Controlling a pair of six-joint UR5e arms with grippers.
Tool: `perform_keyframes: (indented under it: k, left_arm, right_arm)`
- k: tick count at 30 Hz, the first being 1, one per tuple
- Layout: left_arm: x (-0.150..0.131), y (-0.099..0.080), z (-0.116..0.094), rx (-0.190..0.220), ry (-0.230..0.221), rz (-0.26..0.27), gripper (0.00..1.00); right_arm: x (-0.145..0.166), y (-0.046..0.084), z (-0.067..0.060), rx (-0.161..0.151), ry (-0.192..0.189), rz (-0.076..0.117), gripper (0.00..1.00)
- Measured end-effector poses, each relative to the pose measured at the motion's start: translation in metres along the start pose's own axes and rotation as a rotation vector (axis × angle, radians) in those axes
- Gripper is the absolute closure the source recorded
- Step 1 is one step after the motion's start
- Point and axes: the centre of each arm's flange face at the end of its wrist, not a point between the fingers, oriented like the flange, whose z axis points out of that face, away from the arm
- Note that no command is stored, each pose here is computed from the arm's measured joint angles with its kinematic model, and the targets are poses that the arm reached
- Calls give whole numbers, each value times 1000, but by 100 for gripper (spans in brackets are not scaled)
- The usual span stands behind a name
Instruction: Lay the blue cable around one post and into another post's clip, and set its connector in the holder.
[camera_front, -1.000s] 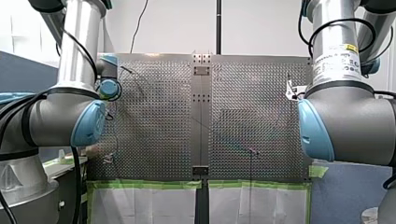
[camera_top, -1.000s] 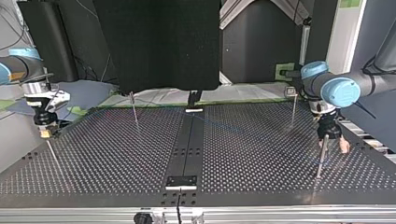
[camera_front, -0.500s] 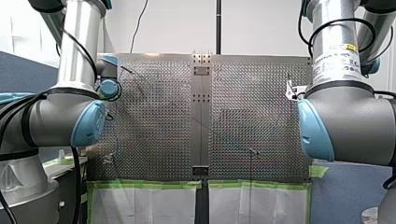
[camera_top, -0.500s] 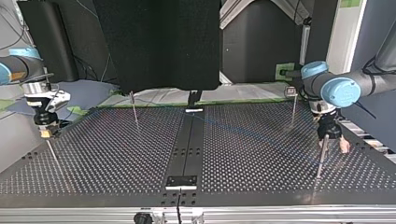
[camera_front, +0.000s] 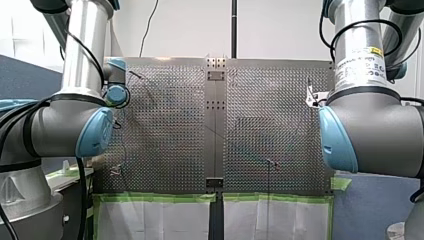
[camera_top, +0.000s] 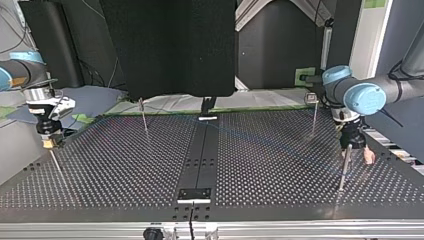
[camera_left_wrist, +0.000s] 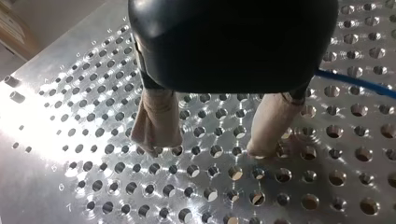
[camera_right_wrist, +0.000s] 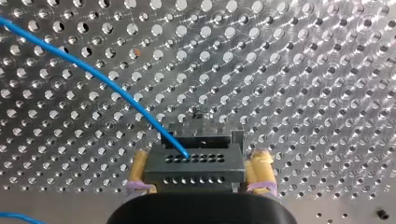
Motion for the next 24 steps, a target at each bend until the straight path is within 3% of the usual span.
perform_keyframes:
  k: [1, 17, 24]
  left_arm:
    - [0, 0, 0, 0, 0, 0, 1]
    - [1, 0, -1, -4, 2, 7, 1]
    - [1, 3, -5, -38, 6, 43, 1]
  right_arm:
    - [0, 0, 0, 0, 0, 0, 0]
    - [0, 0, 0, 0, 0, 0, 0]
    - [0, 0, 0, 0, 0, 0, 0]
